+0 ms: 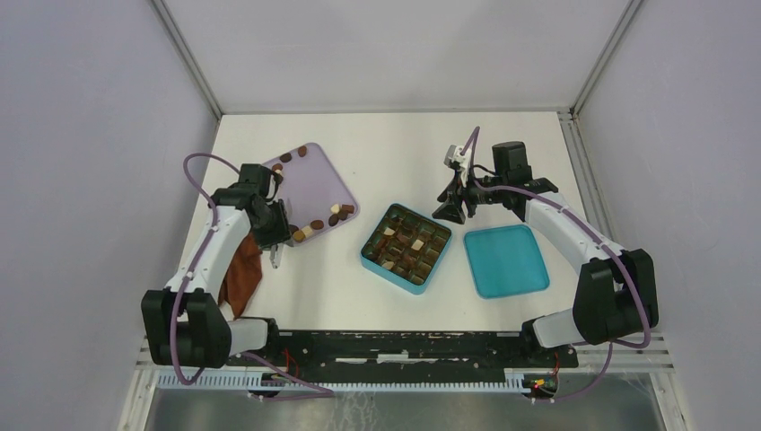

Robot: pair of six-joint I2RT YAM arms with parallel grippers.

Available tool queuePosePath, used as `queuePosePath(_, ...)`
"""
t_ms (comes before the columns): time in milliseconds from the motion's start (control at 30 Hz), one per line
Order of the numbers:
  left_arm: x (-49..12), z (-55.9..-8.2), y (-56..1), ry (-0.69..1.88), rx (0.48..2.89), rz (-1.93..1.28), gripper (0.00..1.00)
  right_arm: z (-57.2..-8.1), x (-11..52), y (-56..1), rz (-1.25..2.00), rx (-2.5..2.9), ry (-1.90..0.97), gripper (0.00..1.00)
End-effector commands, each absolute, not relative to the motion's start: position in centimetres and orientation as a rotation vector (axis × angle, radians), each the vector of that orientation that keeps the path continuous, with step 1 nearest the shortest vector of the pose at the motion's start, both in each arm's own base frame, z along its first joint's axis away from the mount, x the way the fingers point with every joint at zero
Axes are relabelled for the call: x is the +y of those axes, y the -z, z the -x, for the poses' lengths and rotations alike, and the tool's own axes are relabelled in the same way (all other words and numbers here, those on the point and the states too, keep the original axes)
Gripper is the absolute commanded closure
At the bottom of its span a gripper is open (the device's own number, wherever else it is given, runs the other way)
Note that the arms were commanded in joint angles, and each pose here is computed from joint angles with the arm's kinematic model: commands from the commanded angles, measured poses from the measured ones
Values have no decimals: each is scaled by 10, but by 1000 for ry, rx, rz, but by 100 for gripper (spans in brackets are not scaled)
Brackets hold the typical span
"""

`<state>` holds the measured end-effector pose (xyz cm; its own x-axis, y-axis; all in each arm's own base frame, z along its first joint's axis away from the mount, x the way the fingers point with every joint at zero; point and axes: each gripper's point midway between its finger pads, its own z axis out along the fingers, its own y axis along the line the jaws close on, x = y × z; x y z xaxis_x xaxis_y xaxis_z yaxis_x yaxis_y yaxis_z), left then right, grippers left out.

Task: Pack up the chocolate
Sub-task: Pick up the fake chocolate from the plate.

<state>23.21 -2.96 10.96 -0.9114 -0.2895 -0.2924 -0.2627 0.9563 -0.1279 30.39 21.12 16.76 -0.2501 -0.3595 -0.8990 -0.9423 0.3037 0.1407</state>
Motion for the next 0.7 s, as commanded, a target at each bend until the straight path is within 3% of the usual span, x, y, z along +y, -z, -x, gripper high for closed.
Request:
queuePosePath(0,-24,-242,-115,87,2778,341,56,-300,214,-177,1205,1717,-931,42)
queuePosePath(667,-17,-256,-108,23,2788,351,55,-301,215,-168,1202,1747,-942,42)
